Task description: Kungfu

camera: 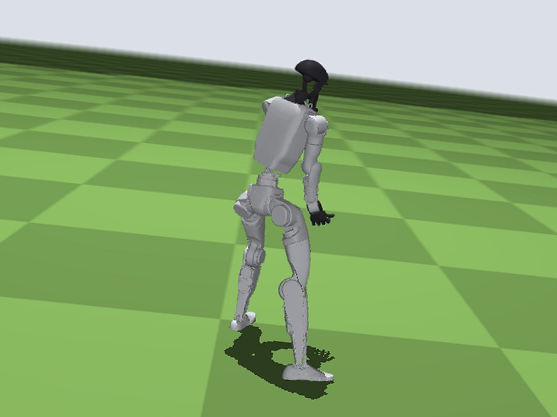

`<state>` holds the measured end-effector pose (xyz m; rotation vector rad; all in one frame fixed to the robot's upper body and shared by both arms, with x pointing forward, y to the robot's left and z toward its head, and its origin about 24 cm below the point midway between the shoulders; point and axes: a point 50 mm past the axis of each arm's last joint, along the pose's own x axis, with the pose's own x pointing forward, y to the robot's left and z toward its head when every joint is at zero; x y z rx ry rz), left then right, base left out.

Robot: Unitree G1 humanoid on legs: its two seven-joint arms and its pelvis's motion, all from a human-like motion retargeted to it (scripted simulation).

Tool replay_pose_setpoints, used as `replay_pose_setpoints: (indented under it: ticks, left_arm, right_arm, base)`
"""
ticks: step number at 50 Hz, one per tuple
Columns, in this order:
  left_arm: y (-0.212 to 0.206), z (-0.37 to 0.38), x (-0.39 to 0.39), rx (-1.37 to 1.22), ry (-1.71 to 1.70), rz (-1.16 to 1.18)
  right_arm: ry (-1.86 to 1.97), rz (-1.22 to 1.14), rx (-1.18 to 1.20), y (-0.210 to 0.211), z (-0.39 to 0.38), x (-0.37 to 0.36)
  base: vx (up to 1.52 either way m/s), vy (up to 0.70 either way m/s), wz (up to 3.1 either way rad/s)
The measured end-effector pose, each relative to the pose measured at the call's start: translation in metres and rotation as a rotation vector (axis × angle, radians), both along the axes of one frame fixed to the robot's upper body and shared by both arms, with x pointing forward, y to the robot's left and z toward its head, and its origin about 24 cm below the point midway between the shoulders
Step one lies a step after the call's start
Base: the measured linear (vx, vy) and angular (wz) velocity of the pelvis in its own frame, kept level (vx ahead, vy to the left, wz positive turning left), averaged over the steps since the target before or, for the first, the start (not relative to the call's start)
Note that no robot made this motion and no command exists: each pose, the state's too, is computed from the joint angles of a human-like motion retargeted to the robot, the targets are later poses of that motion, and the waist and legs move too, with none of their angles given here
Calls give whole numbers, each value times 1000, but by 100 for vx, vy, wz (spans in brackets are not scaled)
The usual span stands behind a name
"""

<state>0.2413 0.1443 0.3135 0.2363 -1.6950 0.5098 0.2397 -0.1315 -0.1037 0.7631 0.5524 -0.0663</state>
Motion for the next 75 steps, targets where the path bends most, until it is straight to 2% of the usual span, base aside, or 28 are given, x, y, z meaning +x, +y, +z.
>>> replay_pose_setpoints:
  ticks: [2,5,8,13,20,26,30,33,38,40,42,45,48,50,53,55,57,60,65,75]
  left_arm:
    - [7,11,-9,-53,-51,-15]
    - [13,32,-23,-7,-116,30]
    - [19,46,-37,4,-167,38]
    - [19,56,-42,132,-188,52]
    - [13,62,-36,202,-184,133]
    - [29,51,-20,156,-85,164]
    - [57,26,-2,77,76,226]
    - [88,-14,12,7,282,322]
    - [146,-136,22,-251,808,419]
    - [157,-205,17,-424,1084,369]
    - [152,-278,2,-648,1366,204]
    - [120,-368,-43,-1062,1590,-280]
    - [82,-415,-96,-1497,1269,-777]
    - [59,-440,-129,-1779,957,-929]
    - [36,-466,-167,-2127,711,-924]
    - [32,-474,-177,-2241,716,-874]
    - [34,-475,-171,-2238,826,-865]
    - [40,-470,-151,-2108,998,-941]
    - [55,-462,-138,-1921,1129,-1011]
    - [73,-442,-109,-1640,1214,-1113]
  right_arm:
    - [54,133,183,26,12,19]
    - [-25,28,209,26,46,58]
    - [-180,133,207,49,70,77]
    - [-152,351,119,63,62,66]
    - [-47,260,193,63,38,41]
    - [-38,337,39,61,33,38]
    - [-120,395,-87,62,46,53]
    - [-264,353,-151,65,76,79]
    - [-706,267,-217,72,178,130]
    - [-936,244,-254,69,235,142]
    - [-1199,190,-316,52,303,142]
    - [-1604,33,-438,11,406,110]
    - [-1963,-225,-587,-37,481,44]
    - [-2136,-446,-704,-73,504,-9]
    - [-2304,-798,-836,-117,506,-86]
    - [-2420,-1031,-944,-135,496,-141]
    - [-2492,-1247,-1062,-140,480,-187]
    - [-2558,-1428,-1237,-126,460,-223]
    - [-2424,-1567,-1379,-114,456,-205]
    - [-2405,-1243,-963,-132,469,-167]
  base:
    - [22,50,8]
    - [18,27,-21]
    - [8,19,11]
    - [8,10,21]
    - [-2,-9,-1]
    - [-13,-16,-22]
    - [-19,-25,-20]
    - [-21,-32,-33]
    - [-16,-38,-43]
    - [-9,-41,-44]
    - [-14,-47,-41]
    - [-15,-56,-62]
    - [-8,-49,-25]
    - [8,-59,50]
    - [16,-82,35]
    - [-1,-68,-19]
    - [-20,-39,-32]
    - [-29,-6,-42]
    - [-6,25,-102]
    - [-1,34,-74]
